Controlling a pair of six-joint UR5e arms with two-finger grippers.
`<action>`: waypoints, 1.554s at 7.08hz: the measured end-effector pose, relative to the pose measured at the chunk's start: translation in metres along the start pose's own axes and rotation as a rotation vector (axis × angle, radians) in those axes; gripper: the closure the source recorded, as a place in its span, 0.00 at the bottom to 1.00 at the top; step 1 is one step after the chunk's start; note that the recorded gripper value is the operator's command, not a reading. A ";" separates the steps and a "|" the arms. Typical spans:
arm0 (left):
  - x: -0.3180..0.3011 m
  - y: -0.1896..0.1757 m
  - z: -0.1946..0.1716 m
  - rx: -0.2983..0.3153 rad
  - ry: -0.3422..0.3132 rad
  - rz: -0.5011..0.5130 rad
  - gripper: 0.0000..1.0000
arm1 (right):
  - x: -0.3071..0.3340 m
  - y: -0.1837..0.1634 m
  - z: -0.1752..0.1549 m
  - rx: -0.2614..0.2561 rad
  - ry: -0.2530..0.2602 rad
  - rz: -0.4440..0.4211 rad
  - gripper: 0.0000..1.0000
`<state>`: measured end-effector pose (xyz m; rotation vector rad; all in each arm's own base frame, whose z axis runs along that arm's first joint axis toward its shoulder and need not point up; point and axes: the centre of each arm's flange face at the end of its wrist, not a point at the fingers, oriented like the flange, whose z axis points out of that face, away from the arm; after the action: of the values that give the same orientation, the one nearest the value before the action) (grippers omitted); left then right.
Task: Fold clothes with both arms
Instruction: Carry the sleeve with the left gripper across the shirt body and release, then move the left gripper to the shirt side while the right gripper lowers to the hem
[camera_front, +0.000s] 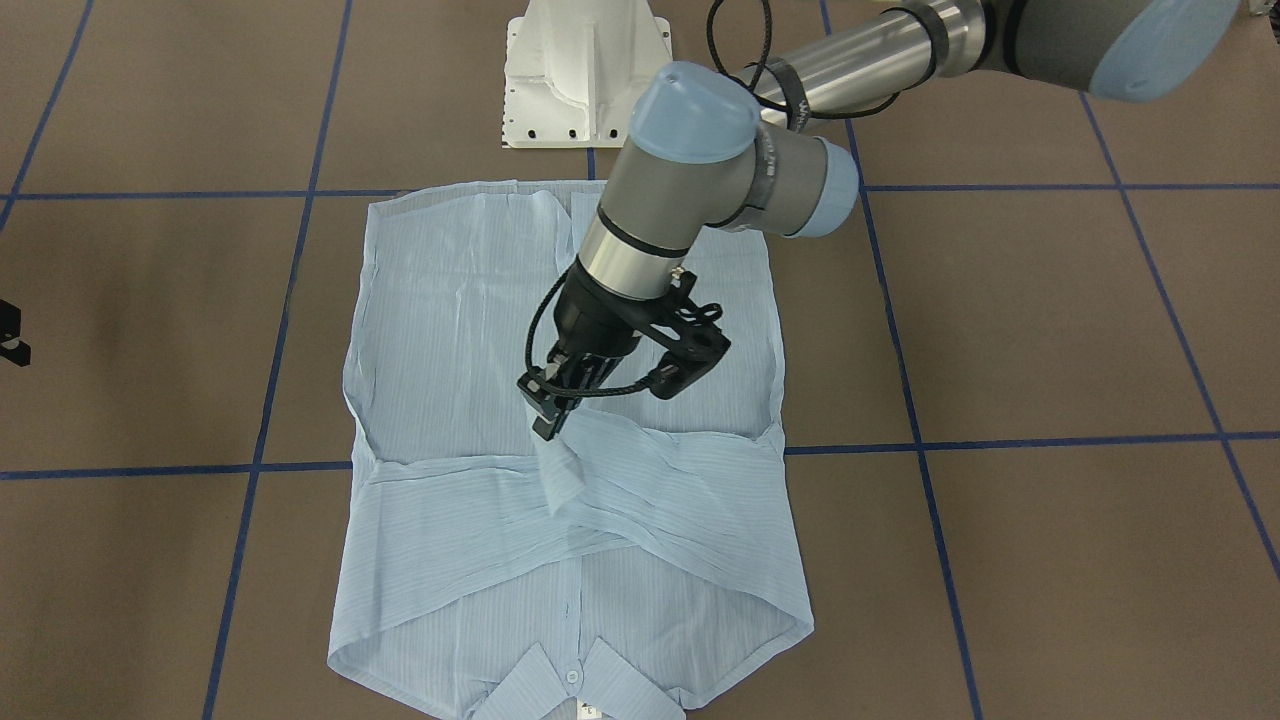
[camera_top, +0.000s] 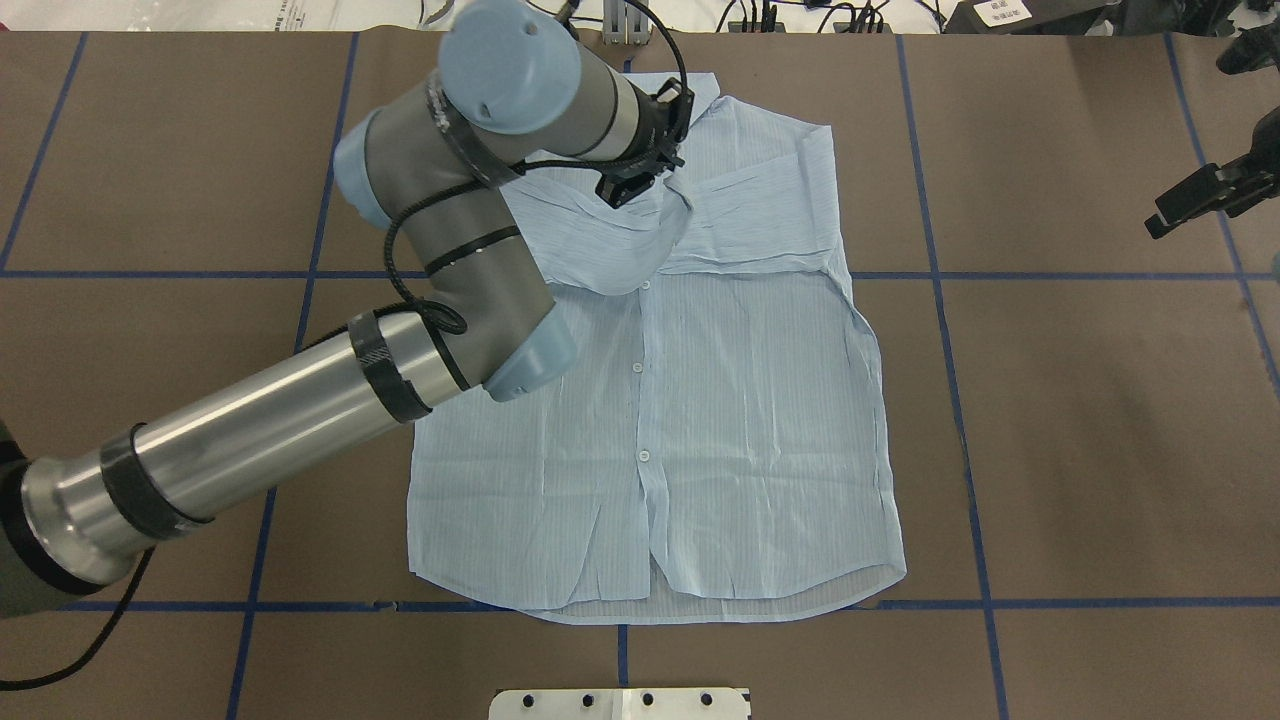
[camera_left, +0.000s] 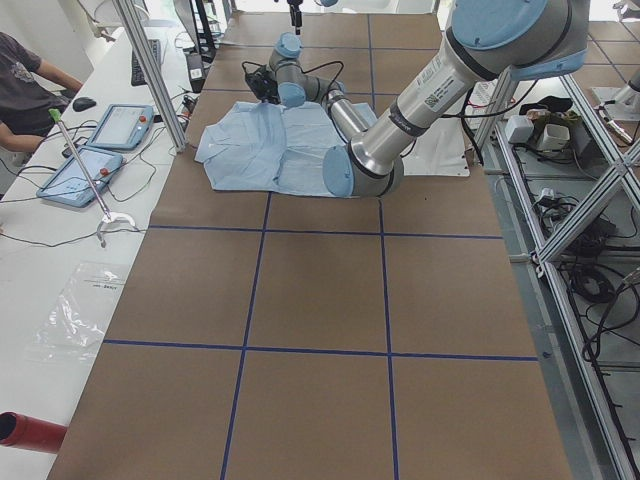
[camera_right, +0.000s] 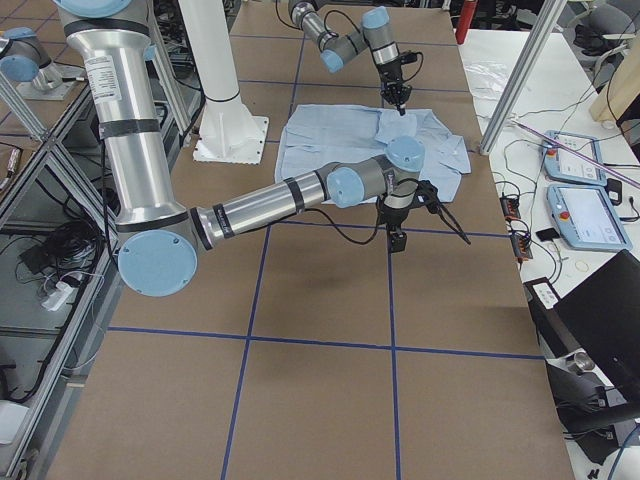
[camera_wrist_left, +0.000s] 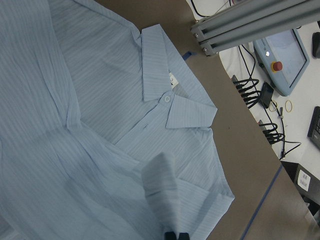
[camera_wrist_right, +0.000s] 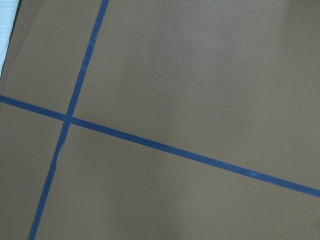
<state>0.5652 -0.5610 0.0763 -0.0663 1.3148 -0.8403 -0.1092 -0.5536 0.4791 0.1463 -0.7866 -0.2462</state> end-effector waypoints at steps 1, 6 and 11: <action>-0.005 0.048 0.031 -0.011 0.000 0.020 0.27 | 0.003 0.002 0.001 -0.004 0.001 0.006 0.00; -0.031 0.125 0.054 -0.091 0.080 0.222 0.00 | 0.004 0.007 0.001 -0.011 -0.032 0.023 0.00; -0.116 0.039 -0.040 -0.098 -0.079 0.483 0.00 | -0.070 0.003 0.022 0.048 -0.104 0.157 0.00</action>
<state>0.5486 -0.4506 0.1405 0.1363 1.2271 -0.3587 -0.1720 -0.5324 0.4476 0.1171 -0.9030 -0.0863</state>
